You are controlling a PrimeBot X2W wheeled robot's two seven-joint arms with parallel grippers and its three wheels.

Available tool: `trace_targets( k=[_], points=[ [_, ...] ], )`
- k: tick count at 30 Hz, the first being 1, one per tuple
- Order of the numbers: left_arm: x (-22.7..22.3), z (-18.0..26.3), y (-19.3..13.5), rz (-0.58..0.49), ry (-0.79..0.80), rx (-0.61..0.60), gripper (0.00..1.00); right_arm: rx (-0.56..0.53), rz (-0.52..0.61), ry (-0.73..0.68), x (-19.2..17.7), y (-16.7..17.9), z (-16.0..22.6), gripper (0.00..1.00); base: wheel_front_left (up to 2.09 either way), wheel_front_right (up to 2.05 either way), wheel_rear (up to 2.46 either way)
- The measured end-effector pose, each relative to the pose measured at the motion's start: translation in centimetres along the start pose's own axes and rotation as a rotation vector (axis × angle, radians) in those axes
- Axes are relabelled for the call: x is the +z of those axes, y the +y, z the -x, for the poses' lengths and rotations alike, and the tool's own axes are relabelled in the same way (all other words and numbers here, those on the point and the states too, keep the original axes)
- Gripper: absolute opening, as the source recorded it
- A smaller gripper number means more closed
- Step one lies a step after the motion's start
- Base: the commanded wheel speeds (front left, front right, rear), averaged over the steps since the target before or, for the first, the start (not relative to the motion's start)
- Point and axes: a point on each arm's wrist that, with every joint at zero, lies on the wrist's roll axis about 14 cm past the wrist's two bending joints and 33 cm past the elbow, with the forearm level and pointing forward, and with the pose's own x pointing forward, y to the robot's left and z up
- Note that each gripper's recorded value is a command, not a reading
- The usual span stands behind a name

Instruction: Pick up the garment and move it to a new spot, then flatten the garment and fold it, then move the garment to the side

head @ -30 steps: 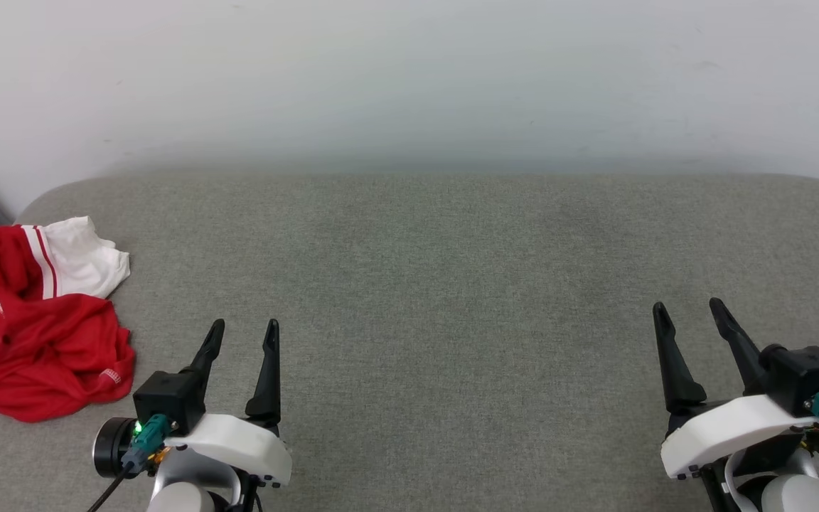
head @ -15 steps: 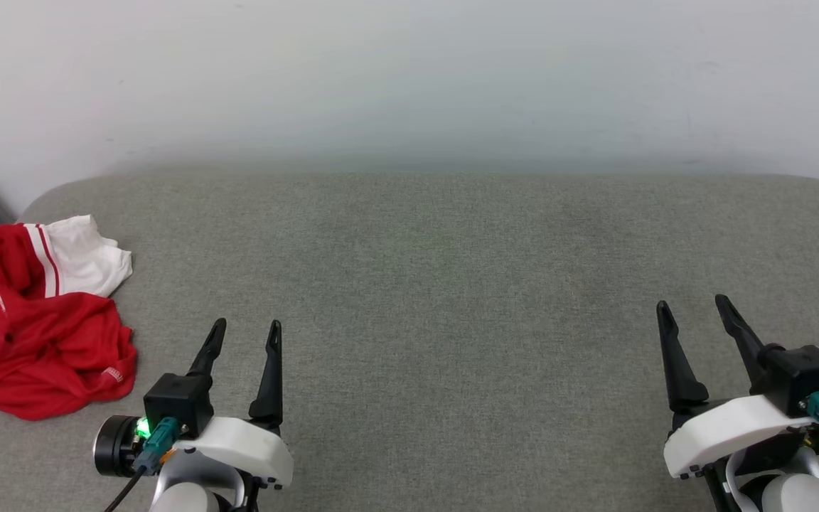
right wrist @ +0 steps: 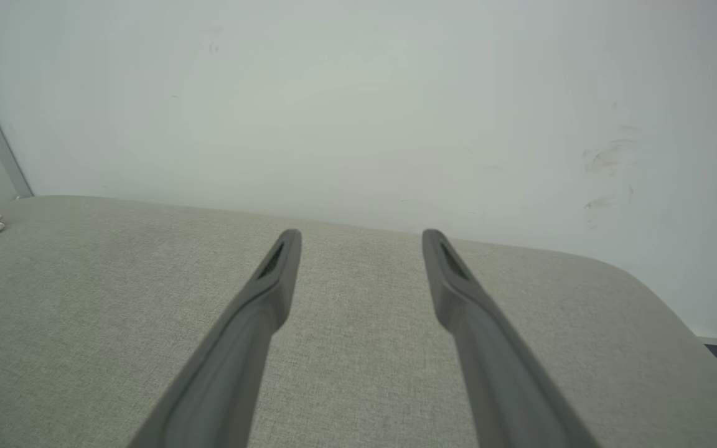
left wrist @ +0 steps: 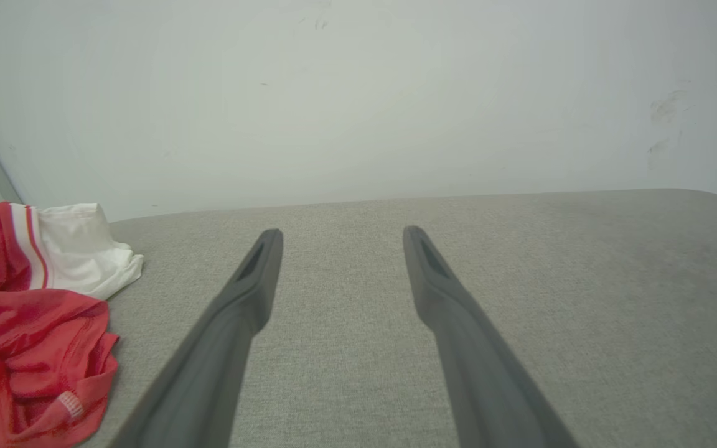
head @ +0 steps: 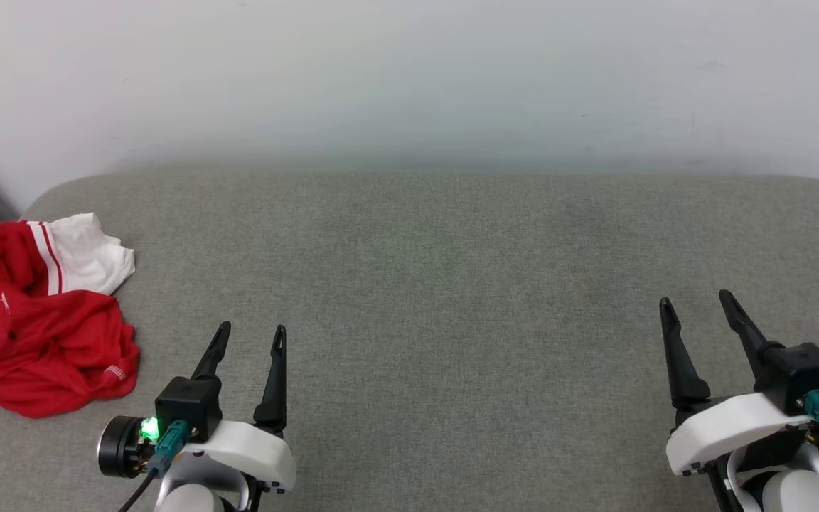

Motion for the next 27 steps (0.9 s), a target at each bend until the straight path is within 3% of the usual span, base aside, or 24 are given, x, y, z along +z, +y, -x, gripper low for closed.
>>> trace_targets(
  k=[14, 27],
  points=[
    [0.1, 0.1, 1.4, 0.027, -0.003, 0.045, 1.00, 0.012, -0.014, 0.004, -0.3, 0.4, -0.4, 1.00, 0.00, 0.00, 0.00],
    [0.7, 3.6, 7.5, 0.026, -0.017, 0.248, 1.00, 0.185, -0.023, -0.027, 0.6, 6.4, -2.9, 1.00, 0.00, 0.00, 0.00]
  ],
)
